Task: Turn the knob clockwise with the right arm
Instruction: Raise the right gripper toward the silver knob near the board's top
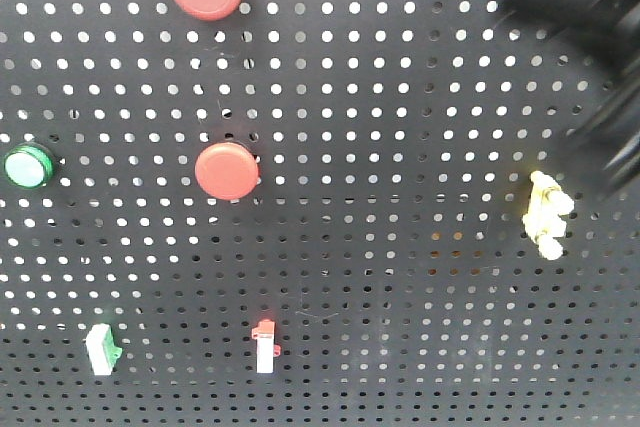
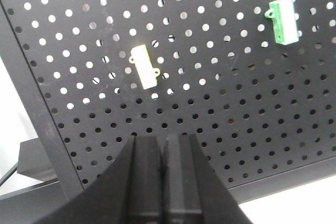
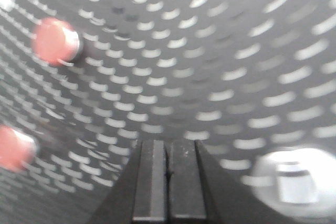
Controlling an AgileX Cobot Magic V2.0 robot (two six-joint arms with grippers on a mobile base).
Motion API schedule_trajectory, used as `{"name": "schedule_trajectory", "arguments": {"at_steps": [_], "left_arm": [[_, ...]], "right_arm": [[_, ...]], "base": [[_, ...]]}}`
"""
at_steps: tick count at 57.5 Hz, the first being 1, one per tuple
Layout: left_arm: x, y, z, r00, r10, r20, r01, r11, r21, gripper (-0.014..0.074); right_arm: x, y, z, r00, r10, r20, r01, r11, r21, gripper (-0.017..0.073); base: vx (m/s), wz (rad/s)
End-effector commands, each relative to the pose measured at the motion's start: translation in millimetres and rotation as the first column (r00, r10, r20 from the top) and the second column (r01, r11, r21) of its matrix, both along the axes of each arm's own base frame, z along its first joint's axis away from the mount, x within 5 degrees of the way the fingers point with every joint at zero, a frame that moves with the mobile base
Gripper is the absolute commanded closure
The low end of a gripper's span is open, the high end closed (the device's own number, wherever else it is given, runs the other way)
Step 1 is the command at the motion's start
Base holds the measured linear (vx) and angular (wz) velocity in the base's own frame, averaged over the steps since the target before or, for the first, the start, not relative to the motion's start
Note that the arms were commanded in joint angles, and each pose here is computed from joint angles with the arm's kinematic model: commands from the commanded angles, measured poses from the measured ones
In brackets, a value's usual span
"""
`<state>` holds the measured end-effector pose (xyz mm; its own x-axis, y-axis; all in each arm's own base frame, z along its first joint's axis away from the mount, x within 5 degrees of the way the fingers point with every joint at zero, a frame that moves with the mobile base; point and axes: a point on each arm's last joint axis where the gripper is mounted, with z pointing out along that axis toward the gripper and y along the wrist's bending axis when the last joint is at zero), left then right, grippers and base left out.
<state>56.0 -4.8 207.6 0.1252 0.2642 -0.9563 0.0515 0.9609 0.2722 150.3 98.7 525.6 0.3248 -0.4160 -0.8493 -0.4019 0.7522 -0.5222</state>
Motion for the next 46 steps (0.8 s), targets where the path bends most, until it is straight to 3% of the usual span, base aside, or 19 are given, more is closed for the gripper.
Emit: {"name": "schedule_trajectory", "arguments": {"at_steps": [1,8,15,26,46], "left_arm": [[-0.7,-0.7,-3.3,0.998,-0.012,0.059,0.013,1.0,-0.013,0.06],[-0.7,-0.7,-3.3,0.998,-0.012,0.059,0.013,1.0,-0.013,0.06],[-0.7,-0.7,-3.3,0.998,-0.012,0.059,0.013,1.0,-0.013,0.06],[-0.7,-0.7,-3.3,0.998,-0.012,0.059,0.013,1.0,-0.013,0.06],[-0.7,-0.7,-3.3,0.998,-0.012,0.059,0.013,1.0,-0.013,0.06]], "right_arm": [[-10.6,-17.2,24.6,0.99,-0.095,0.106,0.096,0.995,-0.007,0.0566],[-11.2,-32.0,31.8,0.97,-0.224,0.095,0.226,0.974,-0.002,0.0564],[-10.3,-37.7,33.9,0.951,-0.286,0.122,0.289,0.957,-0.014,0.0555],[-11.7,-35.9,38.3,0.948,-0.267,0.174,0.272,0.962,-0.005,0.0474],[4.4,-22.3,31.0,0.961,-0.243,0.135,0.248,0.968,-0.02,0.0169]], "base": [[0.0,0.0],[0.0,0.0],[0.0,0.0],[0.0,0.0],[0.0,0.0]]}}
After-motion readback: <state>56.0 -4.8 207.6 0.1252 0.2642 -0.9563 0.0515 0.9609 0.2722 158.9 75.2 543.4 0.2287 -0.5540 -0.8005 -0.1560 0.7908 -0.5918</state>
